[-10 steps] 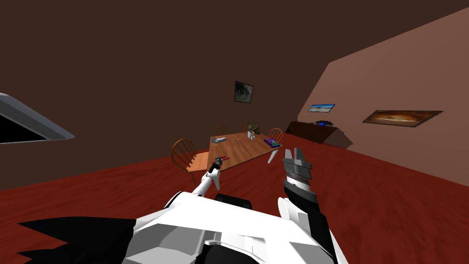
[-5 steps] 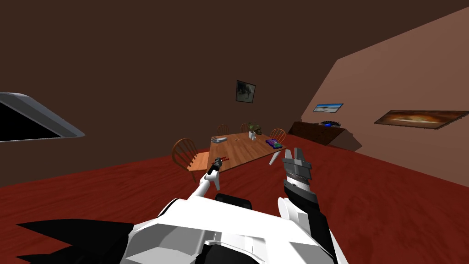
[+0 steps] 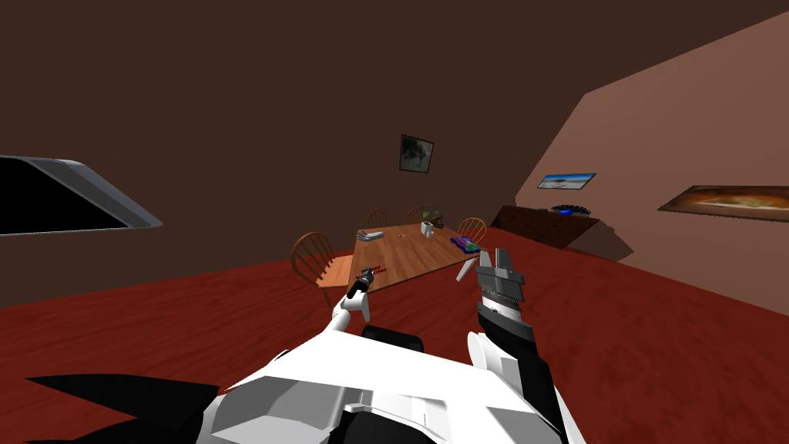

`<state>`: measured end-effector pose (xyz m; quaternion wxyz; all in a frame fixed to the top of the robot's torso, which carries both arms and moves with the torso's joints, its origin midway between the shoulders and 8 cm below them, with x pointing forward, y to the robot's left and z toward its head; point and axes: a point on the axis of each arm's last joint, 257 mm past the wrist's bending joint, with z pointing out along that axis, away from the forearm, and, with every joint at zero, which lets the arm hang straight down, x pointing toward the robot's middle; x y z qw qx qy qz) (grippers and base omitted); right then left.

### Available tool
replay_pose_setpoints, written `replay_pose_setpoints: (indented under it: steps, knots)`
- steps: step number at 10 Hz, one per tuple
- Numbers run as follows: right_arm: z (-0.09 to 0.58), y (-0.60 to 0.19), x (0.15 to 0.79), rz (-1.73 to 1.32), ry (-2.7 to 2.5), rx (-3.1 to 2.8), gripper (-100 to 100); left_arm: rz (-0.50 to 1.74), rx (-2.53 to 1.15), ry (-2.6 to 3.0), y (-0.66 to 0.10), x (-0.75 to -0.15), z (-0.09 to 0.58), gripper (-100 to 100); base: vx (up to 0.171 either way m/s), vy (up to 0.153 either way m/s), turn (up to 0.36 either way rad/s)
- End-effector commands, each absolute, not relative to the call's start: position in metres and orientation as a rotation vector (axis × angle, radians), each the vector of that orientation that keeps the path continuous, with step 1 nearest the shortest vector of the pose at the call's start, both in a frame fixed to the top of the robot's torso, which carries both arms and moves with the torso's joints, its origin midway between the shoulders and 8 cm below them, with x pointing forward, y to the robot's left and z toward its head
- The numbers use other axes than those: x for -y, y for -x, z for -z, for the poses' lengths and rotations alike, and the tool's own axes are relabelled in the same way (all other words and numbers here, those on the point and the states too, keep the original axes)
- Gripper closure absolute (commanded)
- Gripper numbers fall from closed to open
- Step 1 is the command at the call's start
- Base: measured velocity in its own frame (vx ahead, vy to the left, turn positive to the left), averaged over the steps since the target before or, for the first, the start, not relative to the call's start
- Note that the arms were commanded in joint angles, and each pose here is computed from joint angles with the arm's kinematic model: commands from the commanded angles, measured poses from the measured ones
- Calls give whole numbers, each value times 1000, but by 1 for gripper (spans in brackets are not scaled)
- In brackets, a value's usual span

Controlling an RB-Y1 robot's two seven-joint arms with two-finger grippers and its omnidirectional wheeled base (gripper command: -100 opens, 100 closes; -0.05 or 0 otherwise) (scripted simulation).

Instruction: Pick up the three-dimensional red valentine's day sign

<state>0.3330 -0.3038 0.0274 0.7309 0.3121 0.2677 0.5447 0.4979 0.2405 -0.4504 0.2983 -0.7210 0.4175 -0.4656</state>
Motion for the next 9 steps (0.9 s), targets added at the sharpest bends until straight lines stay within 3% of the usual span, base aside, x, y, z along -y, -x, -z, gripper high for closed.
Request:
replay_pose_setpoints:
  steps: [1,9]
  knots:
    - [-27,-333,304,-1199,-687,-589,0,1254,-1112,1904,-496,-238,444,100,34,-16,54]
    - [-27,-333,304,-1199,-687,-589,0,1279,-1160,1907,-470,-220,441,100,30,-18,54]
